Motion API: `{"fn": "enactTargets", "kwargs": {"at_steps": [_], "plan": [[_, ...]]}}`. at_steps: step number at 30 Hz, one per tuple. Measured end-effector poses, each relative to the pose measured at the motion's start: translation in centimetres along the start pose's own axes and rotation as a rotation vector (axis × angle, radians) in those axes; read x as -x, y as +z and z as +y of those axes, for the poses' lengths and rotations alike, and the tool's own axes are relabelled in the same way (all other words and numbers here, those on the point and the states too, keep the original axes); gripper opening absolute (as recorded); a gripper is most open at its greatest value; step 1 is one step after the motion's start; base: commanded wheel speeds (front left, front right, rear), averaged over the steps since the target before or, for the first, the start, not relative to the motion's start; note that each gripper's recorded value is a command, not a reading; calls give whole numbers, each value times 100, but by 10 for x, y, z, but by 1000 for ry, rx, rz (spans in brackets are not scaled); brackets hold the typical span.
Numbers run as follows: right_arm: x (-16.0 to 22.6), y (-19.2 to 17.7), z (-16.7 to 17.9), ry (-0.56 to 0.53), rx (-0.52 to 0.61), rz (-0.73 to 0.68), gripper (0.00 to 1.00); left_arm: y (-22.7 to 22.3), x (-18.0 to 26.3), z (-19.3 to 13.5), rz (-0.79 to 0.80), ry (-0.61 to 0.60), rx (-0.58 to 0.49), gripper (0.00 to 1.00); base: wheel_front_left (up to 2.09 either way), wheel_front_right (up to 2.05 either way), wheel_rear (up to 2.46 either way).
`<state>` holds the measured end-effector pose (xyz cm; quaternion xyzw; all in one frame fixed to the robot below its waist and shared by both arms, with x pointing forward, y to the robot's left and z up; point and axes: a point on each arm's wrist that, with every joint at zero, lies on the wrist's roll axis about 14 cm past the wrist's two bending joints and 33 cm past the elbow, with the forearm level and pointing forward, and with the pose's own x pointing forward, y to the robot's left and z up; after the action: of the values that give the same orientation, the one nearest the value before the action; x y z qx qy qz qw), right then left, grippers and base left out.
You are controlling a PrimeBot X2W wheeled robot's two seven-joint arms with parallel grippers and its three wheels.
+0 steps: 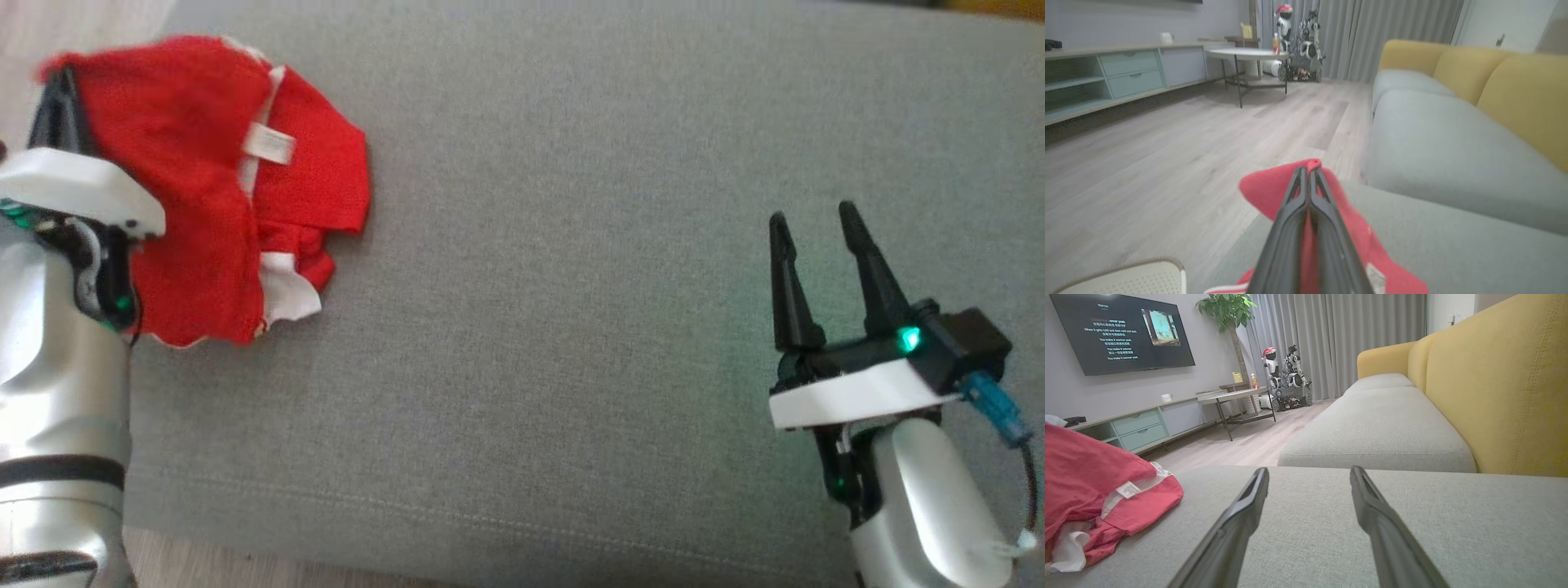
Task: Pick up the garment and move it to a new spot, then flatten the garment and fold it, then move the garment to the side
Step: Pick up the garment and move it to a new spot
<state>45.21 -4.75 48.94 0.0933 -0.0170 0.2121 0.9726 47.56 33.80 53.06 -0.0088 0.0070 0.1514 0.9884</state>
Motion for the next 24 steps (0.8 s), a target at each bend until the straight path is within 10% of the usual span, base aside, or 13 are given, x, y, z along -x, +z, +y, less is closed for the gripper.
{"fn": "enactTargets", "kwargs": {"at_steps": [13,24], "plan": [[19,27,6,-15,-6,-53,100,115,34,-42,-381,-123,132,0,0,0,0],[42,48,-28,-125,-5,-111,100,147,49,-173,-405,-448,226,0,0,0,0]]}}
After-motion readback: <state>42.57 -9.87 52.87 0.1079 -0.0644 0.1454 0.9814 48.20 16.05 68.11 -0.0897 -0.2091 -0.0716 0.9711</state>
